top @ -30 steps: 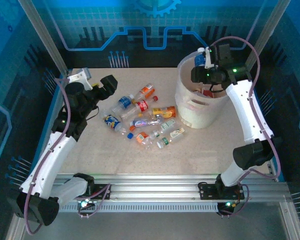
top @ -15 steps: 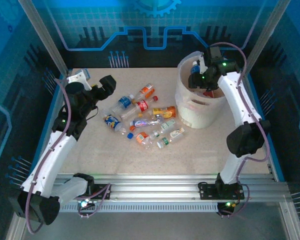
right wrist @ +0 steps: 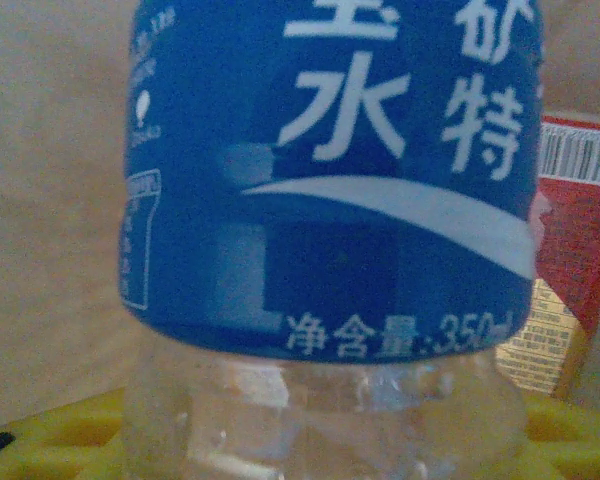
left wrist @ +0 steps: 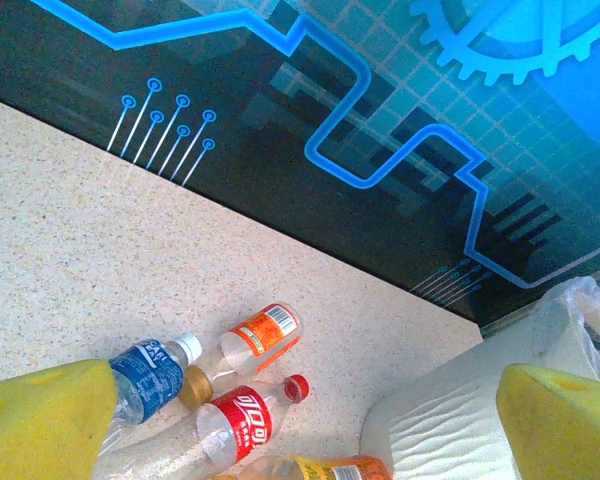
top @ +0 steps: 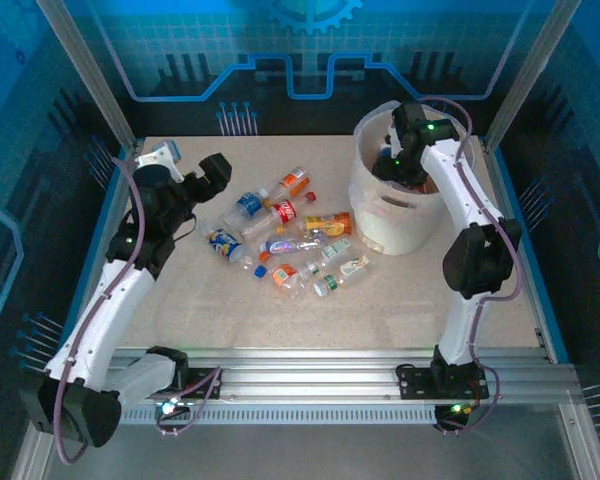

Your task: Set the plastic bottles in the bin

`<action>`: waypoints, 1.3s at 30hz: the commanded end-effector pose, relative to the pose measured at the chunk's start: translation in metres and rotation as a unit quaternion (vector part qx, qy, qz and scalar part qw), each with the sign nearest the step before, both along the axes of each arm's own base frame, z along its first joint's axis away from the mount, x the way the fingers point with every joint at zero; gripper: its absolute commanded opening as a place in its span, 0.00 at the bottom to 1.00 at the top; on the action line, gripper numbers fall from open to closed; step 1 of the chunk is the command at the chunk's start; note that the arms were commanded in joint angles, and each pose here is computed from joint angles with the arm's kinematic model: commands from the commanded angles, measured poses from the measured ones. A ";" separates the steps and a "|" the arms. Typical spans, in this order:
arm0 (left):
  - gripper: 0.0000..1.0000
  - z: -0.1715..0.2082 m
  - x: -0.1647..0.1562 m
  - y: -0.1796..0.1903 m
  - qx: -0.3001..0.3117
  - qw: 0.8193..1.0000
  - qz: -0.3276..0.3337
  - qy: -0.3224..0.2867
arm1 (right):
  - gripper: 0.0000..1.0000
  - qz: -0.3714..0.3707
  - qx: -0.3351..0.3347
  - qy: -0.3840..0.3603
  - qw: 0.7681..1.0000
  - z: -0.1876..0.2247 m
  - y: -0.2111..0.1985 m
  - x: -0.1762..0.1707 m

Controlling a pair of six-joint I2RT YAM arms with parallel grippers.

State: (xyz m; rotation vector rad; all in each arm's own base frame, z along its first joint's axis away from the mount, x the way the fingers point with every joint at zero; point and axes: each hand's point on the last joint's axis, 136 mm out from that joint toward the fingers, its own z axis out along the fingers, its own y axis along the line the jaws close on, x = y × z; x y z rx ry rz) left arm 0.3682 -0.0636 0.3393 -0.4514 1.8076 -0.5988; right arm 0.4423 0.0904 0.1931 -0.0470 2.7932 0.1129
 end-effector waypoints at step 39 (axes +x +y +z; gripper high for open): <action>0.99 -0.114 -0.019 0.031 -0.016 0.980 0.076 0.183 | 1.00 -0.039 0.005 -0.212 0.977 0.149 -0.026 -0.048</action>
